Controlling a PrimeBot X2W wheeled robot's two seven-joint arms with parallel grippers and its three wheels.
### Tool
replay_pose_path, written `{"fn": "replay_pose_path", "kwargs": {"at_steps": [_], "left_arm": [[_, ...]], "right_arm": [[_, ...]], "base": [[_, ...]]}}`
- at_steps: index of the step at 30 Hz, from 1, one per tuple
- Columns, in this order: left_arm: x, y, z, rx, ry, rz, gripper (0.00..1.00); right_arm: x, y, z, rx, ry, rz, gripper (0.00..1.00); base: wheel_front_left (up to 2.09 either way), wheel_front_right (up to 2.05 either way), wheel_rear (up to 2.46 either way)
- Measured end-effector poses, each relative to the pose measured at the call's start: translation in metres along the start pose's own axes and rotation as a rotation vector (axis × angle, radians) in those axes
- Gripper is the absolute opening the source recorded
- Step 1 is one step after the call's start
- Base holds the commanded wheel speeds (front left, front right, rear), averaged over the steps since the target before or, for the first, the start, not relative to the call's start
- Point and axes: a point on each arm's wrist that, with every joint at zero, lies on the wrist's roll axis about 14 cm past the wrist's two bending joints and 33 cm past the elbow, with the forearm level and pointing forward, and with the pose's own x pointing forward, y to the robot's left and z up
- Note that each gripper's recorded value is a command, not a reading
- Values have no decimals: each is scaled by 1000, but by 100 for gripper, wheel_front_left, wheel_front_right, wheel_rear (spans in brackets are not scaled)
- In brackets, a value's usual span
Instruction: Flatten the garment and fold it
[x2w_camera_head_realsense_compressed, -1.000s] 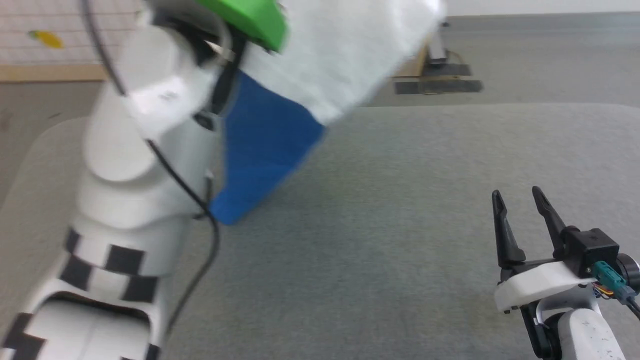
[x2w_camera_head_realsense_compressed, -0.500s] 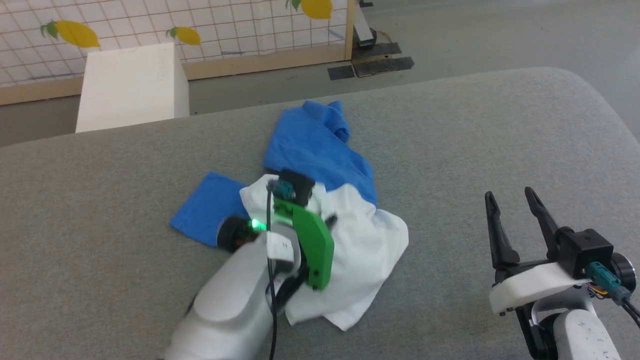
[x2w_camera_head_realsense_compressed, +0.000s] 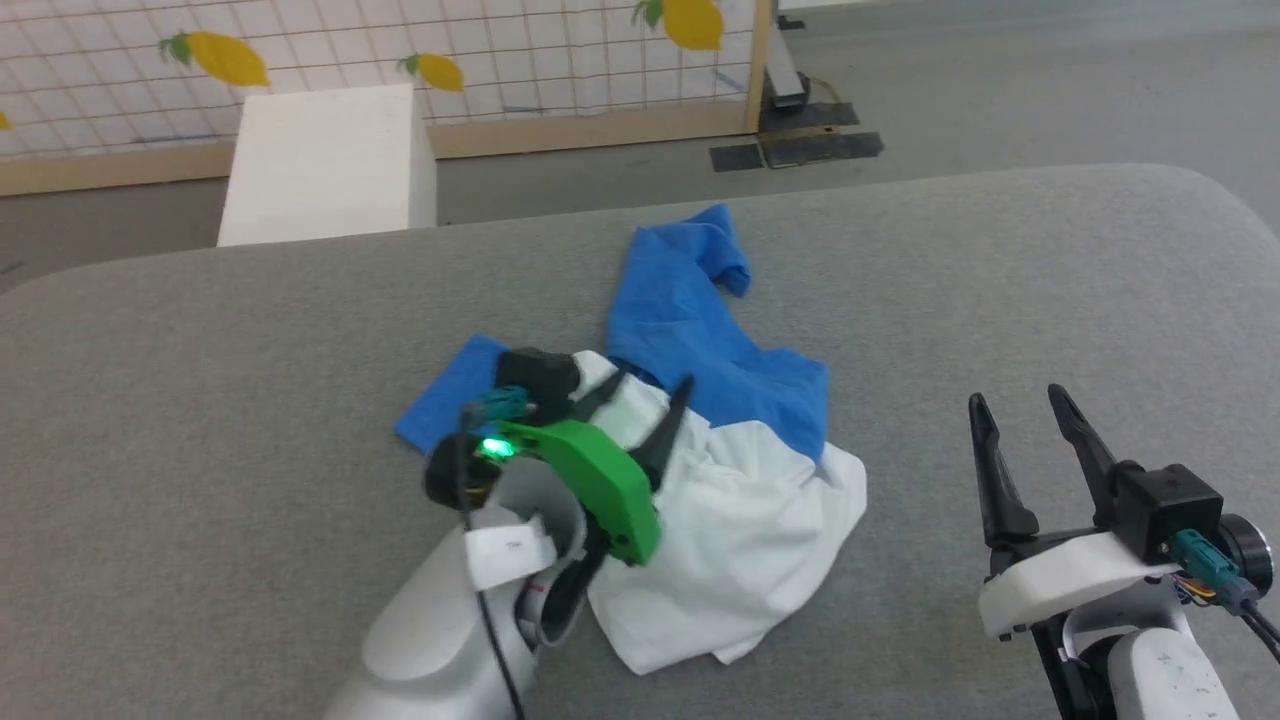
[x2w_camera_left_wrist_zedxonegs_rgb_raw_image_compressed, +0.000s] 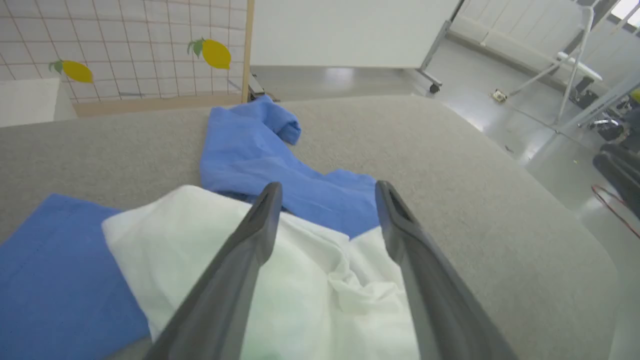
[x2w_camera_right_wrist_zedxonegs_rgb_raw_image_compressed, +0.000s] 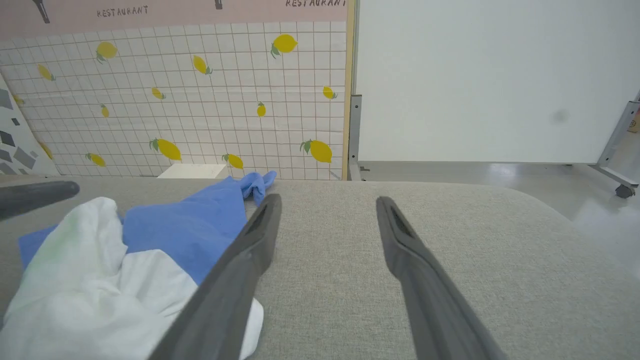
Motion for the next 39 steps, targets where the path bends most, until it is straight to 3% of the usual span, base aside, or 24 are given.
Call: {"fn": "replay_pose_path", "kwargs": {"at_steps": [5, 8, 12, 20, 25, 28, 29, 30, 33, 36, 39], "left_arm": [[-41, 61, 53, 81, -297, 218, 100], [-67, 92, 66, 158, -366, 334, 100], [-91, 120, 74, 184, -411, 443, 100], [-124, 146, 86, 178, -515, 586, 100], [-138, 161, 74, 172, -497, 647, 100], [-147, 172, 66, 161, -482, 683, 100], [-150, 175, 64, 158, -478, 694, 100], [-152, 177, 62, 157, -473, 701, 100], [-161, 182, 57, 154, -460, 730, 100], [-165, 182, 51, 145, -450, 733, 100], [-167, 179, 50, 142, -449, 728, 100]], "right_arm": [[12, 19, 5, -12, -12, 57, 100], [26, 29, 13, -12, -28, 86, 100], [53, 42, 15, -20, -2, 120, 100], [101, 69, -60, -69, 409, 185, 100], [95, 71, -125, -112, 769, 193, 100], [91, 78, -145, -164, 896, 222, 100], [91, 80, -148, -179, 925, 232, 38], [92, 82, -149, -189, 943, 239, 4], [95, 91, -143, -171, 932, 266, 0], [106, 87, -120, -108, 771, 247, 0], [114, 61, -86, -50, 583, 163, 0]], "base": [[0, 0, 0], [0, 0, 0], [0, 0, 0], [0, 0, 0], [0, 0, 0], [0, 0, 0], [0, 0, 0], [0, 0, 0], [0, 0, 0], [0, 0, 0], [0, 0, 0]]}}
